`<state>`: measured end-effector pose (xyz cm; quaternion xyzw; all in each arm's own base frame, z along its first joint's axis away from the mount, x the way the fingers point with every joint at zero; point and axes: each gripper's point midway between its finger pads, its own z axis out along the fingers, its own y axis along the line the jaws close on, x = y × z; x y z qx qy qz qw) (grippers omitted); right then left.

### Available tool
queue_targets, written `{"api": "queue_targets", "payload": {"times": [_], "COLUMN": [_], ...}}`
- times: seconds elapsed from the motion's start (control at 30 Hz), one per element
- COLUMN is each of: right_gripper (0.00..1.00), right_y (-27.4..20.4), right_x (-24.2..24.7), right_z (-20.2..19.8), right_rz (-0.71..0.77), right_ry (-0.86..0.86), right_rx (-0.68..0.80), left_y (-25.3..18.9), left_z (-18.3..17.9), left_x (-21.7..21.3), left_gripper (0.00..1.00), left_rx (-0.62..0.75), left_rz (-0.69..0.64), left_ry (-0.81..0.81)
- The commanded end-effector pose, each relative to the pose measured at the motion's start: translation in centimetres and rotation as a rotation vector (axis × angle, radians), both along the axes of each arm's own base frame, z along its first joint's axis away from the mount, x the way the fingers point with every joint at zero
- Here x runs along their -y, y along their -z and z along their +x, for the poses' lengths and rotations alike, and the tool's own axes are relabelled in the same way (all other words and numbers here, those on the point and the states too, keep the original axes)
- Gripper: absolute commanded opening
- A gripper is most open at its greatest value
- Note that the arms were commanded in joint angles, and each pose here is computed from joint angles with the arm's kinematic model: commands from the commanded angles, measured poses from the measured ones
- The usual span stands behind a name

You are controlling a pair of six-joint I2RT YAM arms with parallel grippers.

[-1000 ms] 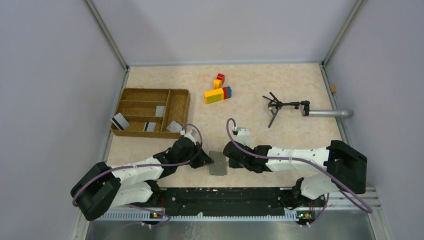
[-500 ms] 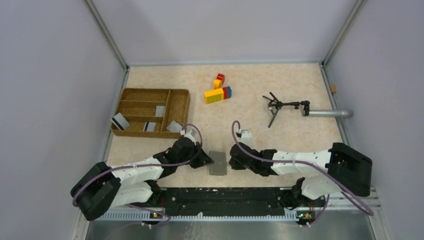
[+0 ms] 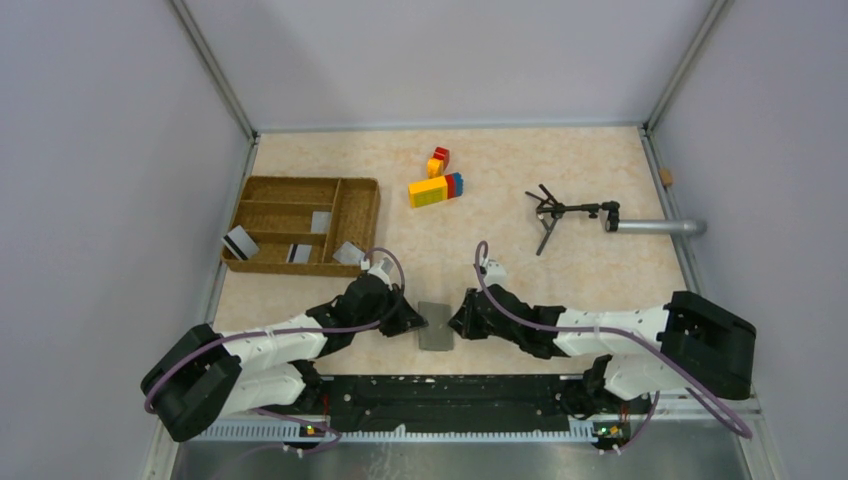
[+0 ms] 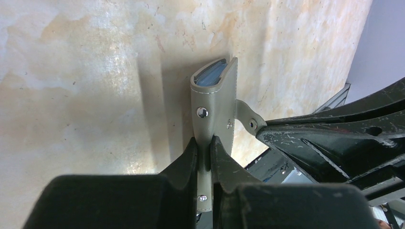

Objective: Put the credit cards into the card holder
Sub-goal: Close the card holder at the center of the board.

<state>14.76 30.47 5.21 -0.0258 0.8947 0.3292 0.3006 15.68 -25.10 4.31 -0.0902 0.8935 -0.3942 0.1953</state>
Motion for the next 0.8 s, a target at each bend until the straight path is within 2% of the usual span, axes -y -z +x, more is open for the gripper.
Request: {"api": "queue_targets", "payload": {"times": [0.0,0.4,0.77], "right_gripper": [0.00,0.00,0.00], "right_y": [-1.7,-1.0,0.0], "right_x": [-1.9,-2.7,-2.3], "right_z": [0.6,0.5,0.7], "right_rz": [0.104,0.115,0.059], "right_ry": [-0.040,-0.074,-0.055], "right_rx": [0.039,0.014,-0.006], "left_y": [0.6,0.5,0.5], "left_z": [0.0,0.1,0.1], "left_x": [-0.5,-0.5,-0.5], "left_gripper": [0.00,0.00,0.00], "left_rx": [0.006,0.009,0.011], "left_rz": [0.038,0.042,0.044], "left_ry": [0.003,0.006,0.005]}}
